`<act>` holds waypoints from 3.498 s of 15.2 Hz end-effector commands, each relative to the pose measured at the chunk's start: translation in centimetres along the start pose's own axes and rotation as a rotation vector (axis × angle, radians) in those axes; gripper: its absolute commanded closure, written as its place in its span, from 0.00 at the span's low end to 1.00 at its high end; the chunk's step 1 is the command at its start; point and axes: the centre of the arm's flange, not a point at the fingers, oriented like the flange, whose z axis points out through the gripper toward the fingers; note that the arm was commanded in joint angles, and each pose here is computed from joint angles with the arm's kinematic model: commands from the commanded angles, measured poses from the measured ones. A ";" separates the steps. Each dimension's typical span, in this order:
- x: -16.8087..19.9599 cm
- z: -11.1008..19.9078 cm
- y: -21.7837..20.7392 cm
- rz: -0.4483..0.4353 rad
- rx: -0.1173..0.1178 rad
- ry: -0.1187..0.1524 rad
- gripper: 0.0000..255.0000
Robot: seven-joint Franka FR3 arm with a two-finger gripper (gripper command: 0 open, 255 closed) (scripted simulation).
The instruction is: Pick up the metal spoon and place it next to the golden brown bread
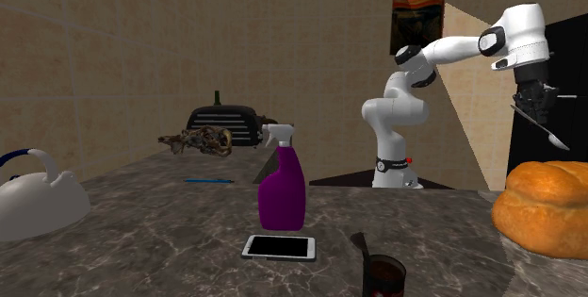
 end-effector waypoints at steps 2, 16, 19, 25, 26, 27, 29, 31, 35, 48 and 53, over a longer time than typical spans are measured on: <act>0.2 1.5 0.2 0.000 0.000 0.000 1.00; 1.2 8.7 1.3 0.000 0.000 0.000 1.00; 1.4 10.3 1.6 0.000 0.000 0.000 1.00; 1.9 13.4 2.0 0.000 0.000 0.000 1.00; 2.0 13.9 2.1 0.000 0.000 0.000 1.00; 2.0 14.4 2.2 0.000 0.000 0.000 1.00; 2.2 15.5 2.4 0.000 0.000 0.000 1.00; 2.1 14.9 2.3 0.000 0.000 0.000 0.00; 1.8 16.2 2.5 0.095 -0.001 0.263 0.00; 2.7 19.6 2.6 0.095 -0.001 0.263 0.00; 2.7 19.6 2.6 0.095 -0.001 0.263 1.00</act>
